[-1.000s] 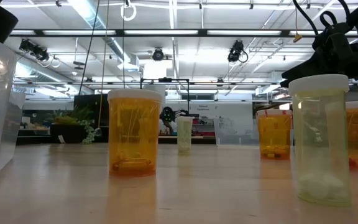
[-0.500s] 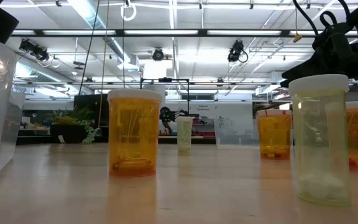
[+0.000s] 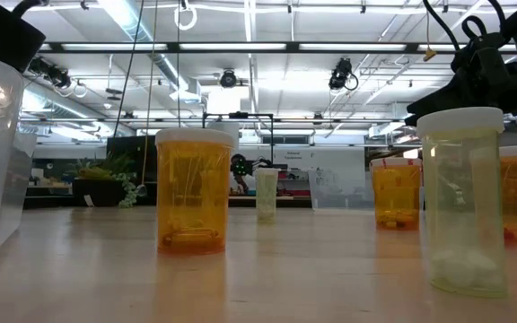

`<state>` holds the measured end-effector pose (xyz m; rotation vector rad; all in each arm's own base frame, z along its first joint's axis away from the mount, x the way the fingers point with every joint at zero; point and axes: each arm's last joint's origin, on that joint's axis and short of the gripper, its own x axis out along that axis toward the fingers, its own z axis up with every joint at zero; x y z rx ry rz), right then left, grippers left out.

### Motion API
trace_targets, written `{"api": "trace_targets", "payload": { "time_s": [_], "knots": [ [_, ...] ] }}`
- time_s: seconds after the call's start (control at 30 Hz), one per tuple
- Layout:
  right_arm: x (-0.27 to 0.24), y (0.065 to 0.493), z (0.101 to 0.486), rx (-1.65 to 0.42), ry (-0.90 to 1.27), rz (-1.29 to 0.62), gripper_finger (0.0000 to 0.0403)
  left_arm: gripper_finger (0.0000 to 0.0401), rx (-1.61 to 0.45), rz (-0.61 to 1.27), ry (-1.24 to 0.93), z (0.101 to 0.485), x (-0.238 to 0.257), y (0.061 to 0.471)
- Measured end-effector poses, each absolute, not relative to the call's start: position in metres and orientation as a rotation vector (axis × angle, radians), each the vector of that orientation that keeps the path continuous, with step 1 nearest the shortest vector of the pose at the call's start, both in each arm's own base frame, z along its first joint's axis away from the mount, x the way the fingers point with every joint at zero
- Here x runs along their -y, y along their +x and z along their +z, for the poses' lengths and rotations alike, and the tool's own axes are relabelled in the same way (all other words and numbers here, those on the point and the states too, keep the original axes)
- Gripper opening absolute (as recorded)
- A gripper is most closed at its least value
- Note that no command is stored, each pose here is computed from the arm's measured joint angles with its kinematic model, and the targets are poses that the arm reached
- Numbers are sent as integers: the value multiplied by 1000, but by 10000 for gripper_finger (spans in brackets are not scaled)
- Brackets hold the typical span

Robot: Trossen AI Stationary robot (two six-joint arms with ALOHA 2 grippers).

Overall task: Pick and place medicine bottles into bin by pill shape (circle, oval)
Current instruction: Put the big orange pill bottle into the bottom transparent bin

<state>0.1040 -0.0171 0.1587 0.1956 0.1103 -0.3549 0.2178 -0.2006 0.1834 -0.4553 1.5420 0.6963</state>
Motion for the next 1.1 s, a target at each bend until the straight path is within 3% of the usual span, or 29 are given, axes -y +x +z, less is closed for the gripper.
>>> {"api": "trace_targets", "payload": {
  "time_s": [1.1],
  "knots": [
    [17, 104, 159, -110, 196, -355, 218, 244, -1391, 481, -550, 221, 167, 284]
  ]
}}
